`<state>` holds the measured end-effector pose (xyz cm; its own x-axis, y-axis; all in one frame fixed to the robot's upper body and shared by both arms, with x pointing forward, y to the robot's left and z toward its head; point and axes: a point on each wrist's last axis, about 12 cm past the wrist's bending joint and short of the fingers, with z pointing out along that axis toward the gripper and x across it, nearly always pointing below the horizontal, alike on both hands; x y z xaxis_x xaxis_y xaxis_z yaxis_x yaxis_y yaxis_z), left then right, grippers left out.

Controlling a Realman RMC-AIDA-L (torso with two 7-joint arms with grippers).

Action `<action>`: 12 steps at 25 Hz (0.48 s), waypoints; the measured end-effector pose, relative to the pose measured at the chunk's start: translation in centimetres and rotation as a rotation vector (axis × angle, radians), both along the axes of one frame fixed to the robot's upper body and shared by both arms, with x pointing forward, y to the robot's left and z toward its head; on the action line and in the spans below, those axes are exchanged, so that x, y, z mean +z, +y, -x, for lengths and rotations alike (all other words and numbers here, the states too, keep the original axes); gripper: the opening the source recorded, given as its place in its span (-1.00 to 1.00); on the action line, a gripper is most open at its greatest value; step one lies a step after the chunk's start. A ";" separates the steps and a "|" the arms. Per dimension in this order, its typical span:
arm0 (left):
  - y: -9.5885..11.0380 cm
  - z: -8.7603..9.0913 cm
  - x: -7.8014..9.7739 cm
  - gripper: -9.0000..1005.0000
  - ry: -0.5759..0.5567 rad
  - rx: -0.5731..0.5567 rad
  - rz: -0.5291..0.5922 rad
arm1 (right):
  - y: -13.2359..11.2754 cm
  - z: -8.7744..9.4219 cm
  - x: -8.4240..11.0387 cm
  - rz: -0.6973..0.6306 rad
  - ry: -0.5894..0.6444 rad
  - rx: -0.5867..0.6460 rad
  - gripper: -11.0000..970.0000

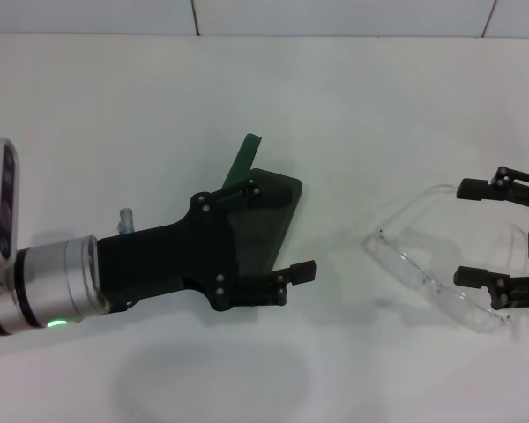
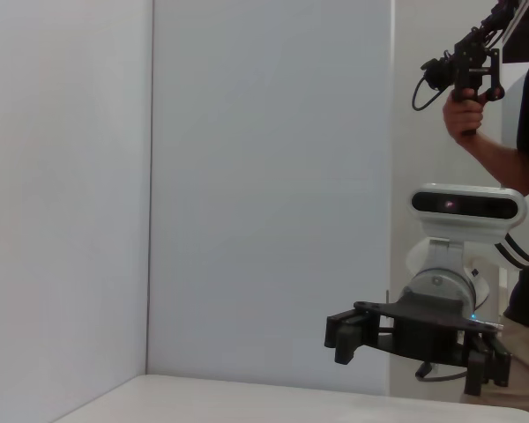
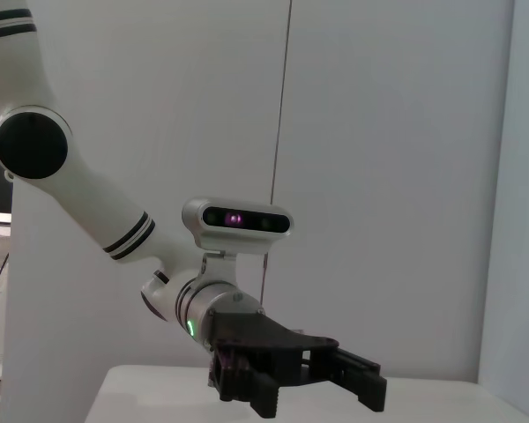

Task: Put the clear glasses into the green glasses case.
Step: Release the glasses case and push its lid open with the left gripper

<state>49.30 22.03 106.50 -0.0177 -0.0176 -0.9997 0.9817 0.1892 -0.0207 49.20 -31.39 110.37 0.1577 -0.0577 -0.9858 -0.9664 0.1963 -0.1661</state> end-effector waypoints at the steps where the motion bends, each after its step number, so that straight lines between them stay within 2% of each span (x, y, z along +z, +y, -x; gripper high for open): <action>1: 0.0 0.0 0.0 0.75 0.000 0.000 0.000 | 0.0 0.0 0.0 -0.001 0.000 0.000 0.77; 12: 0.0 0.0 0.0 0.75 -0.002 0.002 0.001 | 0.2 0.0 -0.2 0.000 0.002 -0.007 0.77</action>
